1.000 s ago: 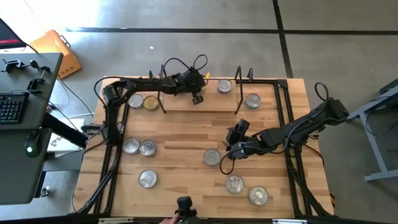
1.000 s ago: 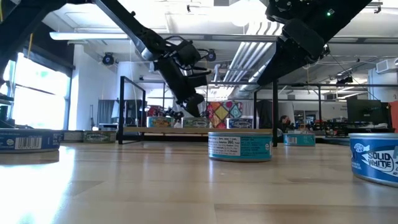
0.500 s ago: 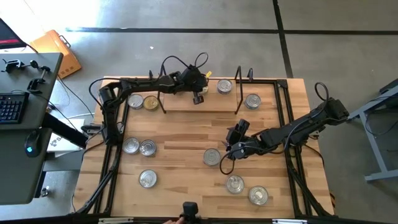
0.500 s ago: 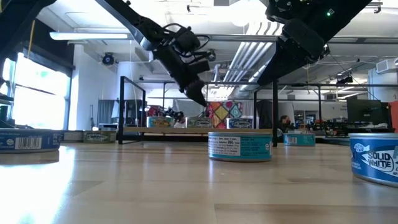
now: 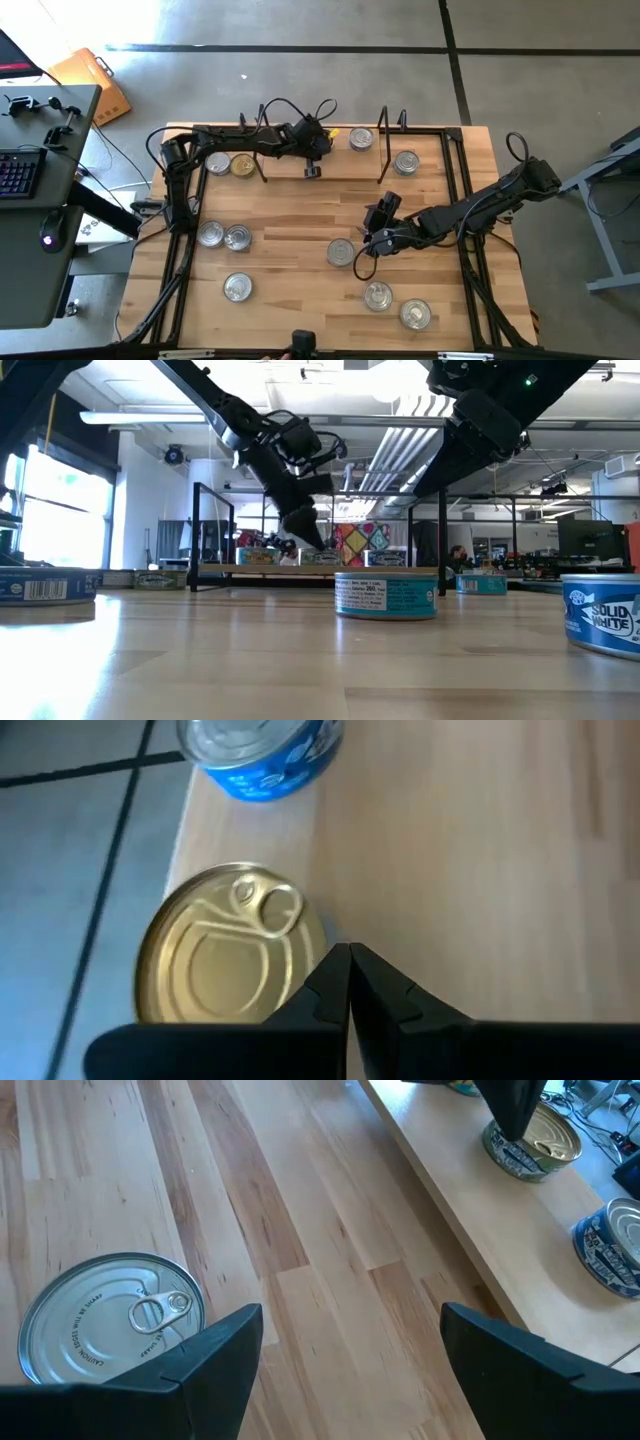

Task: Stack canned seafood by type on shelf
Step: Adjust the tuna cans and shelf

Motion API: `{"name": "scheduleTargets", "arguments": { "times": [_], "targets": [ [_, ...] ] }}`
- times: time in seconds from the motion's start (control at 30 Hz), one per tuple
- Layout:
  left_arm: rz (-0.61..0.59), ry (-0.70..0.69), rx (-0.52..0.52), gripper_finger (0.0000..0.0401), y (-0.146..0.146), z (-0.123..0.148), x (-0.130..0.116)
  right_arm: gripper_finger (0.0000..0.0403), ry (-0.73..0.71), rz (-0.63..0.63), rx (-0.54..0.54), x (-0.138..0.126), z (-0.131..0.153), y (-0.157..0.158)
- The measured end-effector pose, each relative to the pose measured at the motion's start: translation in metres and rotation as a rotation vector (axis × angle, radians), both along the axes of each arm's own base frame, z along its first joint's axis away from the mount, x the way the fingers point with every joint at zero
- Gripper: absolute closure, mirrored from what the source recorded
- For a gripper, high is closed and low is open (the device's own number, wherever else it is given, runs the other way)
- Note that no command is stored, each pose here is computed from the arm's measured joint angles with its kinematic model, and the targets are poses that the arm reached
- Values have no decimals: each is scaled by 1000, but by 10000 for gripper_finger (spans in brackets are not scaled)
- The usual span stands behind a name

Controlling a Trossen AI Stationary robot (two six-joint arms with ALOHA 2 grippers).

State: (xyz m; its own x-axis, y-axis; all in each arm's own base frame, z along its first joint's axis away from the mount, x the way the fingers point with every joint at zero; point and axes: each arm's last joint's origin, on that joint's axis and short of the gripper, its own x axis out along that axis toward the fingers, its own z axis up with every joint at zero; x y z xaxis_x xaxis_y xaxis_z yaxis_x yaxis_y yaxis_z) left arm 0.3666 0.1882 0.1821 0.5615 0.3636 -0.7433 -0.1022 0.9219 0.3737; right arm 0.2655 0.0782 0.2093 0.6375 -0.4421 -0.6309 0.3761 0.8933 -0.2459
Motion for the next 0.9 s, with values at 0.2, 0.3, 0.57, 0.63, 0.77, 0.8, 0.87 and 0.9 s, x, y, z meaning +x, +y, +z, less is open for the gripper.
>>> {"name": "scheduleTargets", "arguments": {
  "times": [0.2, 0.3, 0.57, 0.63, 0.77, 0.8, 0.87, 0.9],
  "targets": [
    [54, 88, 75, 401, 1, -2, -5, 105, 0, 0, 0, 0, 0, 0],
    [85, 124, 116, 401, 2, -2, -7, 105, 0, 0, 0, 0, 0, 0],
    [126, 143, 158, 401, 3, -1, -8, 105, 0, 0, 0, 0, 0, 0],
    [135, 132, 151, 401, 1, -1, -7, 105, 0, 0, 0, 0, 0, 0],
    [168, 93, 108, 401, -12, 1, 0, 105, -33, -56, -30, 0, 1, -1],
    [174, 89, 92, 401, -17, 1, 2, 105, -41, -71, -45, 0, 1, -2],
    [174, 88, 67, 401, -28, -2, 5, 105, -44, -78, -54, 0, 2, -3],
    [167, 88, 61, 401, -35, -5, 5, 105, -44, -83, -54, 0, 2, -4]
  ]
}}
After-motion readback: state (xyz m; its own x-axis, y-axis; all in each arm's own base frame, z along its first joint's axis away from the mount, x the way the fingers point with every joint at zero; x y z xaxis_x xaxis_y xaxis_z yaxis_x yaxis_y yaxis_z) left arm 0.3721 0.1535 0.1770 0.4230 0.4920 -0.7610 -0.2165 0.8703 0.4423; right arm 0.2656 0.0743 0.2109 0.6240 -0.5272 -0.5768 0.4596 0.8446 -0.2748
